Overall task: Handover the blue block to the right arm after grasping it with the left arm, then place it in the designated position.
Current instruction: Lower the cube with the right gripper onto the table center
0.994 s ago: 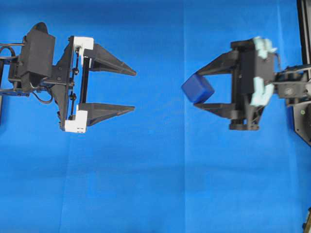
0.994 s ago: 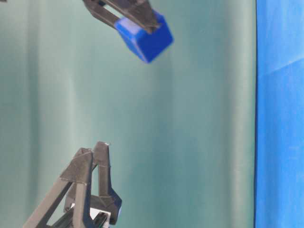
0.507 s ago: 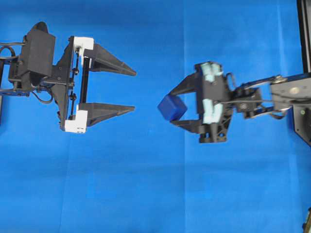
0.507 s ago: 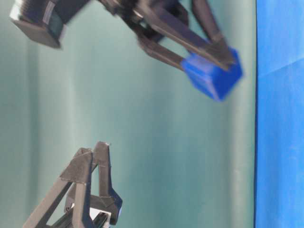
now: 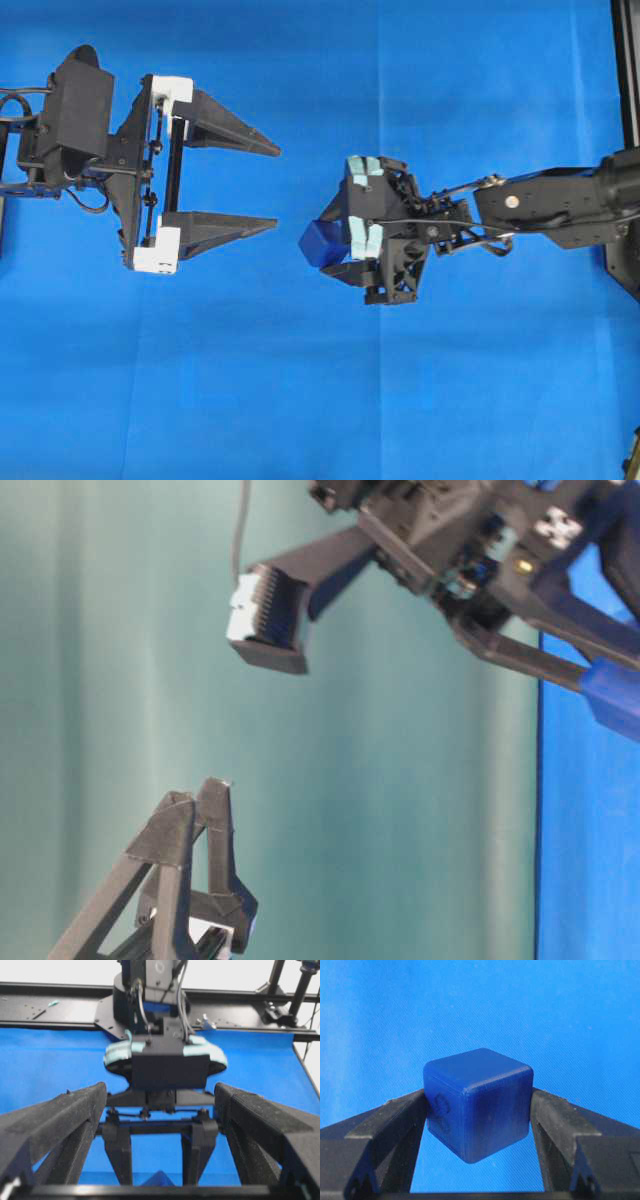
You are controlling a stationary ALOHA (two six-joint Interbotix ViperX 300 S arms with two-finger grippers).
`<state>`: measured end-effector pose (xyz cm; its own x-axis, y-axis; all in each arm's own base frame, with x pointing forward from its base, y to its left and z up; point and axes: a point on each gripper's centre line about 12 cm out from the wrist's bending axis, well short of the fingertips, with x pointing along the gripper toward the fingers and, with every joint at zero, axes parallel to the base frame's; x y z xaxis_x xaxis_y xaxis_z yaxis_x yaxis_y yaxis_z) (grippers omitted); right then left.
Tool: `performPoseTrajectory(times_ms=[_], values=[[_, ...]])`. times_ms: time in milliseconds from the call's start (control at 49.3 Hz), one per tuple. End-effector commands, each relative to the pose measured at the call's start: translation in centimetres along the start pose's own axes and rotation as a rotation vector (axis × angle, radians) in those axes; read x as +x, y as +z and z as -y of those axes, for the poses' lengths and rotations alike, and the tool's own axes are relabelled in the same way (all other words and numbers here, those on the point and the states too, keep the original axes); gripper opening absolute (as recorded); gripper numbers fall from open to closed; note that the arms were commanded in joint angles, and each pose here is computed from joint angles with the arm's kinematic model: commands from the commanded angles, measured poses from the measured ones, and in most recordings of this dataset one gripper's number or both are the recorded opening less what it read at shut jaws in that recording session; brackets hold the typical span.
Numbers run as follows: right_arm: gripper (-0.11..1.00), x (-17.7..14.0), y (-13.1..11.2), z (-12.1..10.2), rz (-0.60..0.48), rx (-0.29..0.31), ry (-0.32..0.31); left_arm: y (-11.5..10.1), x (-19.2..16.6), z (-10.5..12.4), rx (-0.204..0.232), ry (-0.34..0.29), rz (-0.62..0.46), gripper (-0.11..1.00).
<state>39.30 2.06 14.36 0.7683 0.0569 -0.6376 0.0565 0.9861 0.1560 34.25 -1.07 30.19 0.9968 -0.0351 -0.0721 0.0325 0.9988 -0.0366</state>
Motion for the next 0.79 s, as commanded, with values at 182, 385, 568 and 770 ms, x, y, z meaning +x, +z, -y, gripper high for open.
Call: performPoseTrajectory(times_ms=[182, 385, 568, 770], values=[[0.55, 1.9, 0.6, -0.4, 0.041, 0.009, 0.038, 0.9, 0.0, 0.0, -0.003, 0.001, 0.028, 0.93], [0.55, 2.9, 0.1, -0.4, 0.031, 0.017, 0.041, 0.9, 0.0, 0.0, -0.001, -0.001, 0.029, 0.93], [0.55, 3.3, -0.1, -0.4, 0.033, 0.019, 0.048, 0.9, 0.0, 0.0, -0.003, -0.001, 0.028, 0.93], [0.55, 3.4, -0.2, -0.4, 0.035, 0.02, 0.051, 0.9, 0.0, 0.0, -0.003, 0.001, 0.029, 0.93]])
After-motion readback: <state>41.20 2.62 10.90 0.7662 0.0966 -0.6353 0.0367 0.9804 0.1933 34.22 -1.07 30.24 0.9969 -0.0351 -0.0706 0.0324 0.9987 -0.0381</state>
